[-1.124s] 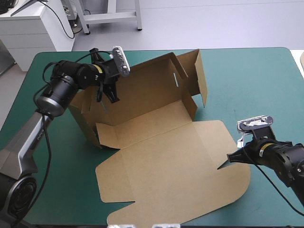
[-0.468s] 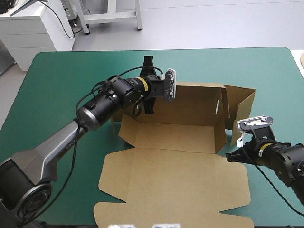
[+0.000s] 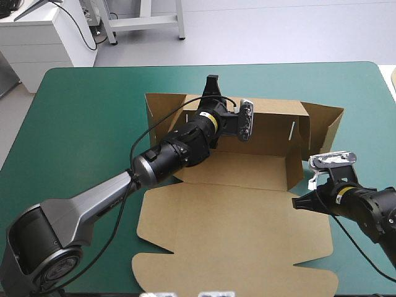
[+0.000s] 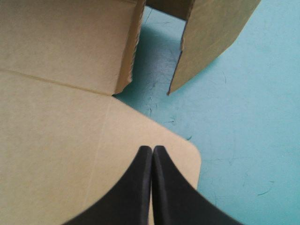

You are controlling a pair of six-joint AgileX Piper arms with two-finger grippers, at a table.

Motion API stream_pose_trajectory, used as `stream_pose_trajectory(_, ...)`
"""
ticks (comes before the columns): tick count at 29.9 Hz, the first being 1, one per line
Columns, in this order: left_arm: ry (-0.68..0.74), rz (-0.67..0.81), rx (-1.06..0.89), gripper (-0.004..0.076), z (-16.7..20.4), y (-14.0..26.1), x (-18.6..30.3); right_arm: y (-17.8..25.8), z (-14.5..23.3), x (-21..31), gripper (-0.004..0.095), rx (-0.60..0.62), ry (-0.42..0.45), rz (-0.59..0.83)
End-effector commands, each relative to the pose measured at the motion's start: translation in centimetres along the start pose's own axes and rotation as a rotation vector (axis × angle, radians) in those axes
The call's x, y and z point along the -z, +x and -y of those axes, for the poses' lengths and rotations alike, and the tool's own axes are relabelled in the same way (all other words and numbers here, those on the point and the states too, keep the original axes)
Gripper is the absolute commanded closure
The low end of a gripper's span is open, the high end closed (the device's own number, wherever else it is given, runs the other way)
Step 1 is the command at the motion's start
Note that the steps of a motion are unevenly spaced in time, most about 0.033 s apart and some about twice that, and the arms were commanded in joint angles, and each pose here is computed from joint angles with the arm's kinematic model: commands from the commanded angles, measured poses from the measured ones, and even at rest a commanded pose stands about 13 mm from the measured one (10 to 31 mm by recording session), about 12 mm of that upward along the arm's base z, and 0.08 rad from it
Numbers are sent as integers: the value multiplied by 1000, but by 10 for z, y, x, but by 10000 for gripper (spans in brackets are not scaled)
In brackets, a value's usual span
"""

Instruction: Fold the box

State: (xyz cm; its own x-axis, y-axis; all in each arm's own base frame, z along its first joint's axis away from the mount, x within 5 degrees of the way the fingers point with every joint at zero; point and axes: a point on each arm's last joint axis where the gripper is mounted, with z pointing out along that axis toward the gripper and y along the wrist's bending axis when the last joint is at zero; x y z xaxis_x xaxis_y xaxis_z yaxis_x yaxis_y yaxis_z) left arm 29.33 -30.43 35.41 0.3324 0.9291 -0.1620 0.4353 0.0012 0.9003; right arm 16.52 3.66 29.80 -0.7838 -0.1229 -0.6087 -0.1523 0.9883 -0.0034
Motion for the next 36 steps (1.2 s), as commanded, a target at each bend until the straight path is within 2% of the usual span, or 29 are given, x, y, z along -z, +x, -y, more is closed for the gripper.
stream_pose_trajectory(1, -155, 65, -6, 732, -21, -10, 23, -18, 1, 16, 929, -17, -1, 107)
stream_pose_trajectory(6, -123, 59, -13, 732, -5, -10, 19, -39, 2, 38, 928, -39, 4, 179)
stream_pose_trajectory(11, -92, 76, -3, 732, 9, -10, 14, -63, 6, 51, 929, -70, 50, 240)
stream_pose_trajectory(17, -103, 32, -94, 732, 37, 1, 5, -97, 6, 57, 929, -75, 67, 258)
stream_pose_trajectory(26, -114, -13, -95, 731, 54, 10, 0, -161, 27, 46, 929, -151, 223, 287)
stream_pose_trajectory(28, -114, -13, -95, 731, 54, 10, 0, -171, 38, 37, 929, -178, 210, 266)
stream_pose_trajectory(32, -113, -9, -95, 731, 54, 10, 0, -187, 57, 17, 929, -220, 87, 227)
stream_pose_trajectory(36, -110, 0, -92, 731, 54, 9, 0, -196, 75, -4, 929, -260, 31, 200)
